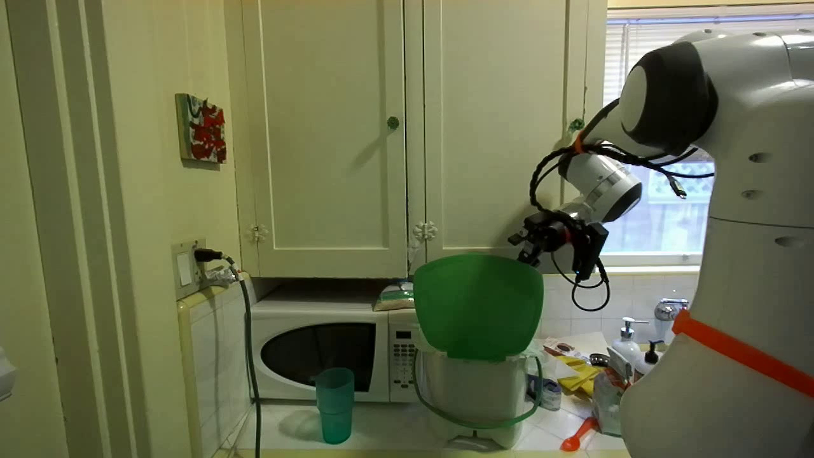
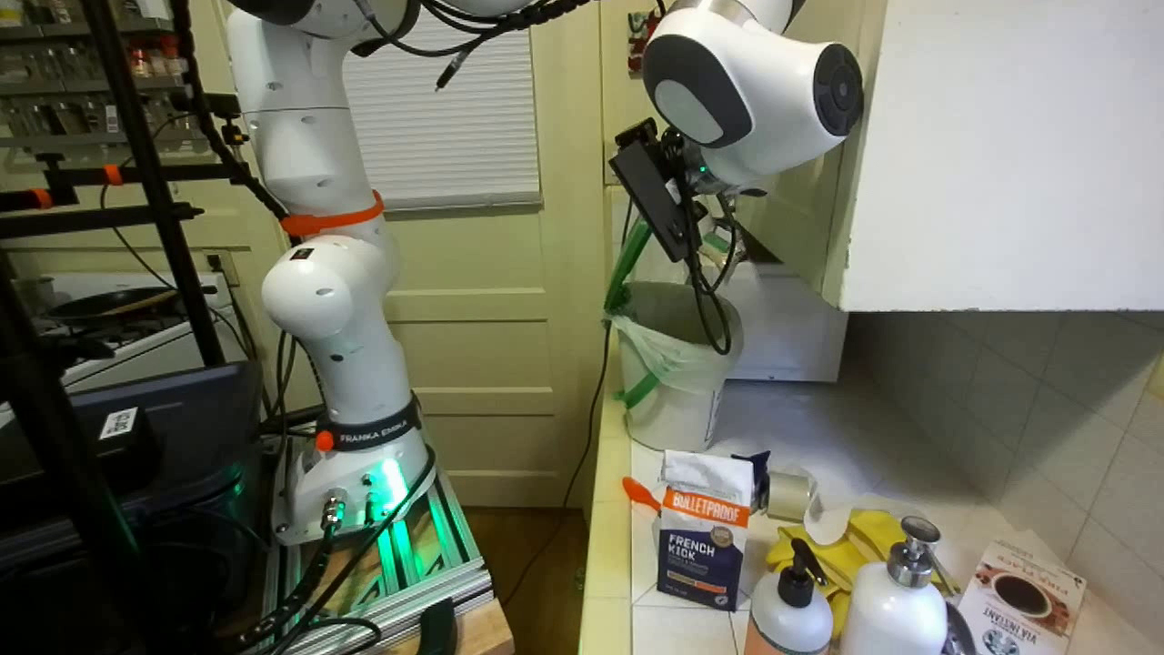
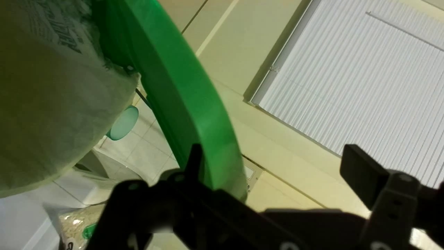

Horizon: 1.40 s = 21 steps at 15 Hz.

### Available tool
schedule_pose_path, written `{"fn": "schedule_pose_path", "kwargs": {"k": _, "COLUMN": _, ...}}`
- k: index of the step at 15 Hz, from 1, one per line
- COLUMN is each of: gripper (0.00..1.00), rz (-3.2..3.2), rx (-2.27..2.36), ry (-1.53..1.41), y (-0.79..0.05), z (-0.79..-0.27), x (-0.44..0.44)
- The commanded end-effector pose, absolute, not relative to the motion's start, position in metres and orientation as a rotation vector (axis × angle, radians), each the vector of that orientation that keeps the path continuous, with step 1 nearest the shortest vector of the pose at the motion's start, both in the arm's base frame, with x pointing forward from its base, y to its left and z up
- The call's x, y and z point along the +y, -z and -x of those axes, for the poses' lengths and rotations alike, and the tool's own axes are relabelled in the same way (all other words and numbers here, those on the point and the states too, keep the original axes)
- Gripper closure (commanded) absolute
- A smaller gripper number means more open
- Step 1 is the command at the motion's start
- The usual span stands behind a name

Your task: Open the trash can

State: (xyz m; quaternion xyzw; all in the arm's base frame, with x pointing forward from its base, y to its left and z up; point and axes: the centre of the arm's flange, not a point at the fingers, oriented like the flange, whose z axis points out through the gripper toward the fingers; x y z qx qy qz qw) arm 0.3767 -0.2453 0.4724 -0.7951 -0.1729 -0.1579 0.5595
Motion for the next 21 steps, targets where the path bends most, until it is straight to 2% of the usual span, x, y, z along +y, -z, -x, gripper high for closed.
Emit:
{"fn": "schedule_pose_path", "kwargs": {"k": 1, "gripper": 0.00, "rz": 1.829, "rx": -0.426, "ry": 0.307, "y": -0.476, "z": -0.390, "x": -0.241}}
{"fn": "schedule_pose_path", "kwargs": {"k": 21, "gripper": 0.00, "rz": 1.748, "rx": -0.463, "ry": 0.304, "y": -0.496, "z": -0.399, "x": -0.209}}
